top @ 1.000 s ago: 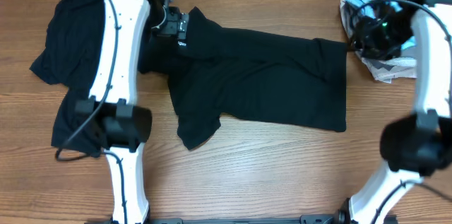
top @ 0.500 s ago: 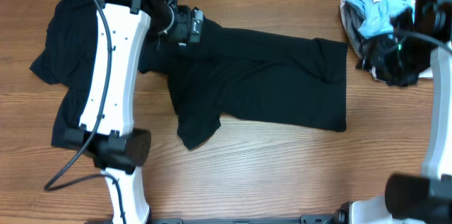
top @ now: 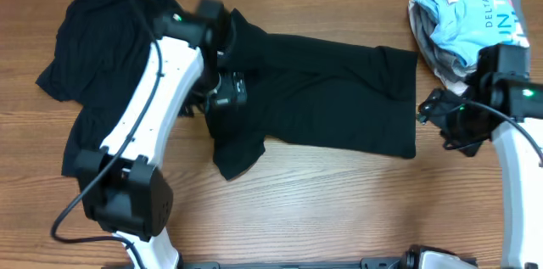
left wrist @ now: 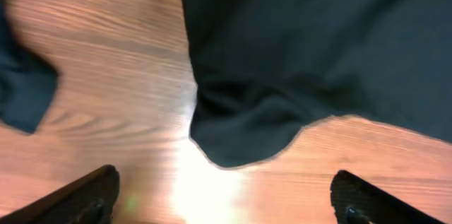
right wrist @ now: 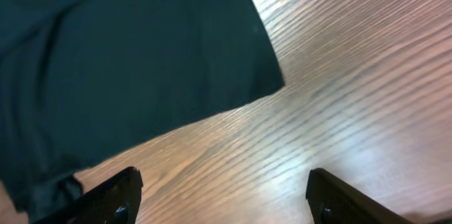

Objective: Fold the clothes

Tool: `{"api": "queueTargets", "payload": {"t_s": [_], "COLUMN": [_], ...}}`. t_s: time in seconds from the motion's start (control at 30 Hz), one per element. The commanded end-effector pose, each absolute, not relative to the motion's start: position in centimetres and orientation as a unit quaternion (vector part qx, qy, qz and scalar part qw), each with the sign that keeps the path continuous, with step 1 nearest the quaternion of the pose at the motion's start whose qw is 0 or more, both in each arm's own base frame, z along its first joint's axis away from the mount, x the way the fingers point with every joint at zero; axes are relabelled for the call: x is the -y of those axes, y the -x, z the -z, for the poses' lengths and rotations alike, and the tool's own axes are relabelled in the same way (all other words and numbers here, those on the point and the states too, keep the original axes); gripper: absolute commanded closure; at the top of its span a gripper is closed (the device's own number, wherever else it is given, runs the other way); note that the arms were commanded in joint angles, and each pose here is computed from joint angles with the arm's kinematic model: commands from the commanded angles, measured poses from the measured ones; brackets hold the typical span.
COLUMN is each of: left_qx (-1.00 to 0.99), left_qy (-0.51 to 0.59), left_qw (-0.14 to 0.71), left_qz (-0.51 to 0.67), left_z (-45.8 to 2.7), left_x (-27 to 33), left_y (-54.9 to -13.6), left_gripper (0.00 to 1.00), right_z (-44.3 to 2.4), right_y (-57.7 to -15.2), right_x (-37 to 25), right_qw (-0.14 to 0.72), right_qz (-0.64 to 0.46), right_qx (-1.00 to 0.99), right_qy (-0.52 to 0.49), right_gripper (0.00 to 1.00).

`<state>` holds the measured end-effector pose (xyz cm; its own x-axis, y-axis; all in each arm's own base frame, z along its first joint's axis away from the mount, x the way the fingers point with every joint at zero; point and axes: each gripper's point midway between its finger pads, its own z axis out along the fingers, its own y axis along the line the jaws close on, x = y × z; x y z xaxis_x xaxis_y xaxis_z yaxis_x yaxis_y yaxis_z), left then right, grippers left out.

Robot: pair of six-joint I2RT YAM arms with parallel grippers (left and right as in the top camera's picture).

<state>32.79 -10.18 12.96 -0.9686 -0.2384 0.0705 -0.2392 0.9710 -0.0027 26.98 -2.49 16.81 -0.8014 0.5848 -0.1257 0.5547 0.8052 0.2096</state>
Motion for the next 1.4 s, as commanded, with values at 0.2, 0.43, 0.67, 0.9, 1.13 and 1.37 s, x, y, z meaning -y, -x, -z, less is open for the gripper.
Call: {"api": "queueTargets", "payload": {"t_s": [0.2, 0.43, 0.67, 0.9, 1.13, 1.37], "left_qx": [0.990, 0.992, 0.993, 0.993, 0.994, 0.996], "left_qy": [-0.044, 0.041, -0.014, -0.019, -0.019, -0.003], "left_qw": [0.126, 0.121, 0.098, 0.081, 0.076, 0.062], "left_qz": [-0.051, -0.019, 0.065, 0.084, 0.081, 0.069], "left_z": [-4.5, -2.0, -1.1, -1.0, -0.9, -0.7], "left_x": [13.9, 16.2, 13.1, 12.6, 12.7, 13.2], "left_y": [-26.6, -23.8, -24.1, -24.6, -24.8, -25.6], "left_gripper": [0.09, 0.09, 0.10, 0.70, 0.96, 0.96], "right_z": [-14.7, -14.2, -13.3, -12.5, -11.0, -8.2], "right_y": [-27.8, -28.3, -28.8, -29.6, -30.0, -29.9], "right_x": [2.0, 2.1, 2.1, 2.3, 2.4, 2.4], "right_qw": [0.106, 0.105, 0.093, 0.092, 0.074, 0.053], "right_qz": [-0.099, -0.098, -0.096, -0.096, -0.093, -0.090], "right_qx": [-0.946, -0.950, -0.952, -0.952, -0.953, -0.953], "right_qy": [-0.288, -0.276, -0.276, -0.276, -0.278, -0.283], "right_gripper": [0.22, 0.22, 0.22, 0.28, 0.34, 0.40]}}
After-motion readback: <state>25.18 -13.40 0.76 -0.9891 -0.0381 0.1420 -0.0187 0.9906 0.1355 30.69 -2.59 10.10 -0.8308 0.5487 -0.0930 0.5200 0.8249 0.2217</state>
